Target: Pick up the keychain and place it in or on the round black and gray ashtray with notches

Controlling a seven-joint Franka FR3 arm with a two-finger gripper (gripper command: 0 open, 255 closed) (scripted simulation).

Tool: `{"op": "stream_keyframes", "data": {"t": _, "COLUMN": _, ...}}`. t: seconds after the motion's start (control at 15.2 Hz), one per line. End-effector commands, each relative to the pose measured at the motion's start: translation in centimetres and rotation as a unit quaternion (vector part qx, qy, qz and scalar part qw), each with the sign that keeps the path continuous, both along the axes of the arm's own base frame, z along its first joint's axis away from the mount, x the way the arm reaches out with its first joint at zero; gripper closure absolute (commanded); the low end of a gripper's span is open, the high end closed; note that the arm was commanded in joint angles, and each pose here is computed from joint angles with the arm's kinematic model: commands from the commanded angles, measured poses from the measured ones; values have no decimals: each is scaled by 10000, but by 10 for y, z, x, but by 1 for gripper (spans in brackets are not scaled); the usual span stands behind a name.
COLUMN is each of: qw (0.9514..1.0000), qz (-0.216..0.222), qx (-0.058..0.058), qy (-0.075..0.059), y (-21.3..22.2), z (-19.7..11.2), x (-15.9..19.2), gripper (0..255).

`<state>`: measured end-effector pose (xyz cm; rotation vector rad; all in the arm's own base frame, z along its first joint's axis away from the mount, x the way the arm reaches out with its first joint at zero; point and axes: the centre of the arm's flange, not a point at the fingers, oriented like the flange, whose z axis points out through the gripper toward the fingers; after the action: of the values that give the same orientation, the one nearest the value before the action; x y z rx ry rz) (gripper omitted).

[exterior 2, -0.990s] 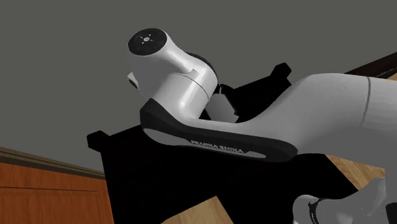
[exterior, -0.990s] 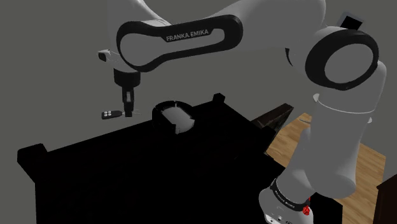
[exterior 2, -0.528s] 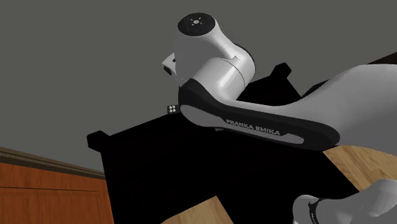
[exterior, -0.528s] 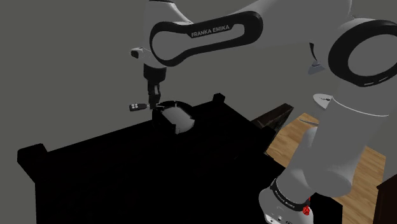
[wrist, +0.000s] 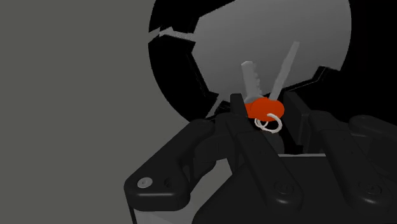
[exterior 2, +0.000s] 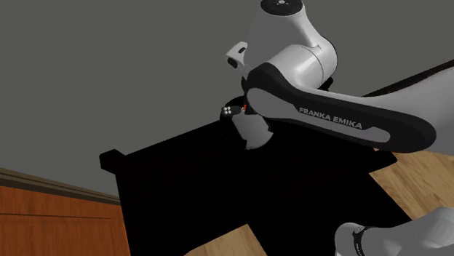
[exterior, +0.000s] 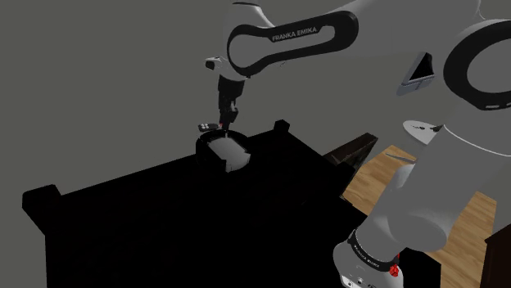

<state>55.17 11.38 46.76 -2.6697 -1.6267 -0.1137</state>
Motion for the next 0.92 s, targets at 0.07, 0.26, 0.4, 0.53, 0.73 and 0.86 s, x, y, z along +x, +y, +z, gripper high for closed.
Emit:
{"op": "stream_keyframes", "data": {"t": 0.07, "qw": 10000, "qz": 11, "qx": -1, "qy": -1, "y": -25, "z": -6, "x": -1, "gripper": 255}}
{"op": "stream_keyframes", "data": {"t": 0.26, "qw": 10000, "qz": 11, "qx": -1, "qy": -1, "y": -25, "z": -22, "x": -1, "gripper": 255}}
{"op": "stream_keyframes", "data": {"t": 0.4, "qw": 10000, "qz": 11, "qx": -1, "qy": -1, "y": -25, "z": -32, "x": -1, "gripper": 255}}
{"op": "stream_keyframes", "data": {"t": 0.53, "qw": 10000, "qz": 11, "qx": -1, "qy": -1, "y": -25, "z": -43, "x": -1, "gripper": 255}}
{"op": "stream_keyframes", "data": {"t": 0.73, "qw": 10000, "qz": 11, "qx": -1, "qy": -1, "y": -25, "z": -59, "x": -1, "gripper": 255}}
{"op": "stream_keyframes", "data": {"t": 0.86, "qw": 10000, "qz": 11, "qx": -1, "qy": -1, "y": -25, "z": -69, "x": -1, "gripper": 255}}
